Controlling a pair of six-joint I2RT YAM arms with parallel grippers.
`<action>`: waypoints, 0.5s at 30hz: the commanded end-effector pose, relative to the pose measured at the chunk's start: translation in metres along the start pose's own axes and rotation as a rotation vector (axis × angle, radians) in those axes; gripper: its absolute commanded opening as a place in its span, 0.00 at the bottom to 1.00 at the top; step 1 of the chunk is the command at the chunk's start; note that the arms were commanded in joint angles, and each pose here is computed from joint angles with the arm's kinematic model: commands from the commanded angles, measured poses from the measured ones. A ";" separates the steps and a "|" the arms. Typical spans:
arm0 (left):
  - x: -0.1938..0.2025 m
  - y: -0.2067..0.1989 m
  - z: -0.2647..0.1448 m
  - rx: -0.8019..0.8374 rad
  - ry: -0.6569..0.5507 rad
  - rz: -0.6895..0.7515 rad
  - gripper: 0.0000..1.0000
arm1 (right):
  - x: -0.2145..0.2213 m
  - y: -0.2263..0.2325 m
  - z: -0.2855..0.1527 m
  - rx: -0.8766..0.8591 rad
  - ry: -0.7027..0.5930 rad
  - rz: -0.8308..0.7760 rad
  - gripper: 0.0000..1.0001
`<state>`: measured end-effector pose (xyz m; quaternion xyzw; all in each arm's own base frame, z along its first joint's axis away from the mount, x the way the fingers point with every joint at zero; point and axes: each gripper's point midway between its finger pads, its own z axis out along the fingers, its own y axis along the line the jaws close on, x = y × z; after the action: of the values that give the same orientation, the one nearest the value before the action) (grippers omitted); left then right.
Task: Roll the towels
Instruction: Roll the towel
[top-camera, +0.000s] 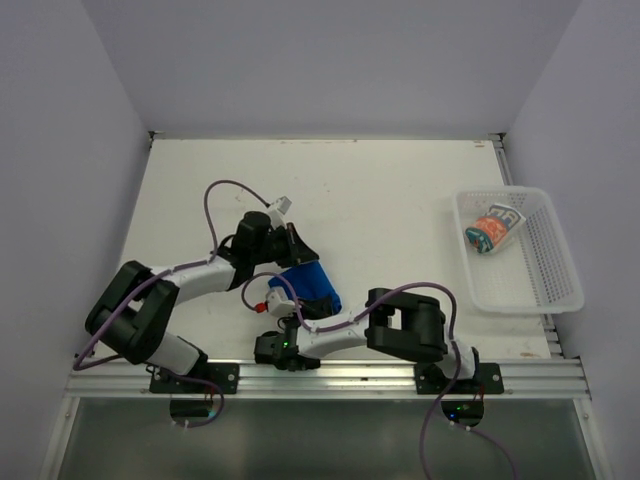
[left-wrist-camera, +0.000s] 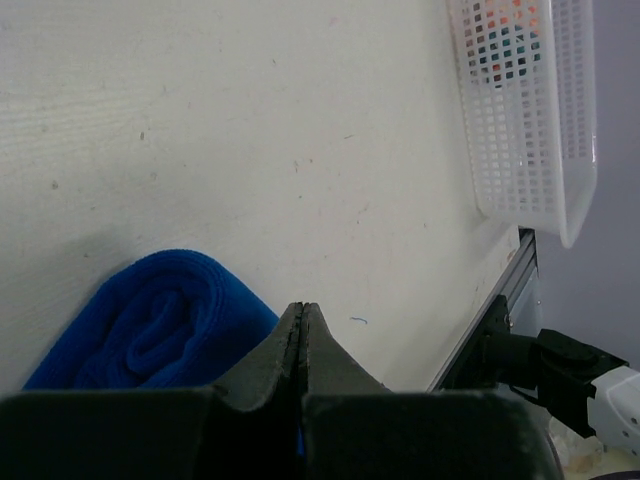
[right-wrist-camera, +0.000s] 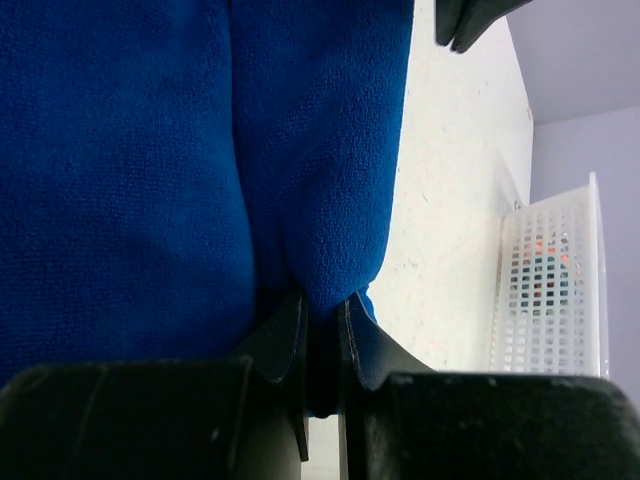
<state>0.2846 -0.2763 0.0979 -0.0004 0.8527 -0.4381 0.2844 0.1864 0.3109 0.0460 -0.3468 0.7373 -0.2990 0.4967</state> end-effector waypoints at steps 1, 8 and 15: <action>0.010 0.001 0.002 0.031 -0.002 0.009 0.00 | -0.001 0.009 -0.002 -0.020 0.014 0.013 0.00; 0.036 0.038 0.013 -0.049 0.051 0.002 0.00 | -0.001 0.019 -0.004 -0.073 0.029 0.039 0.00; 0.052 0.067 0.014 -0.126 0.064 -0.051 0.00 | -0.010 0.013 -0.009 -0.125 0.018 0.149 0.00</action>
<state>0.2738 -0.2726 0.0474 -0.0088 0.8665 -0.4260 0.2601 0.1840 0.3099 0.0432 -0.3666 0.7346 -0.3038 0.4834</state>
